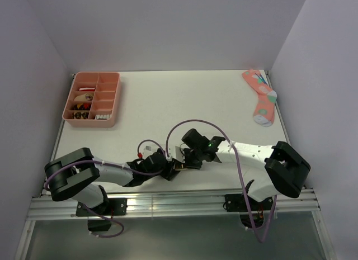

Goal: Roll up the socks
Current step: Roll the sock at the center of the board, then pick up the sock at the center of the board.

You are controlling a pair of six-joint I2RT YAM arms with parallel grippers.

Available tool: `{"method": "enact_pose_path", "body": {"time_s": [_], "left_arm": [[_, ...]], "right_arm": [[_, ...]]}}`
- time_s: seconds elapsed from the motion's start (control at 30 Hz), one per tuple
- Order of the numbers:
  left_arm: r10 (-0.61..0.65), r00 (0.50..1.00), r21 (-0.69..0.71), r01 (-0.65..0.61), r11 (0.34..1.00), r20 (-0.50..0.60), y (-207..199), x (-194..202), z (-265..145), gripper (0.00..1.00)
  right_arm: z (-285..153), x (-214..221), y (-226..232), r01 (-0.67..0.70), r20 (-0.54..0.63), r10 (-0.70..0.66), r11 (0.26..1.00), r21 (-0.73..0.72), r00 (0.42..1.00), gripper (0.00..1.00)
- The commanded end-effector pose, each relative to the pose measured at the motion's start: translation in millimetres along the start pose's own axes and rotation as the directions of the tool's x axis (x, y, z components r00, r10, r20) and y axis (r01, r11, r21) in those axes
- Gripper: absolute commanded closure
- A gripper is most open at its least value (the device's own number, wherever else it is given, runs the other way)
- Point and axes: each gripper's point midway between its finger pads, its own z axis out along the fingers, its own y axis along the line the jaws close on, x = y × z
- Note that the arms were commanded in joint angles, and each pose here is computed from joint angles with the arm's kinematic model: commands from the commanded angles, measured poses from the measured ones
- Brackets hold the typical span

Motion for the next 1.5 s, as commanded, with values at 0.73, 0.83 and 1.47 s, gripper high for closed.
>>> {"method": "enact_pose_path", "body": {"time_s": [0.73,0.83,1.47], "left_arm": [[0.073,0.995,-0.145,-0.063,0.987,0.062,23,-9,13,0.65],[0.083,0.995,-0.143,-0.075,0.987,0.051,22,-7,14,0.81],[0.172,0.985,-0.053,-0.172,0.984,-0.001,1,-14,18,1.0]], "right_arm": [[-2,17,27,-0.067,-0.057,0.059,0.986,-0.15,0.997,0.87],[-2,18,26,-0.07,-0.058,0.062,0.987,-0.145,0.996,0.87],[-74,-18,-37,-0.151,0.057,0.148,0.987,0.058,0.987,0.45]]}}
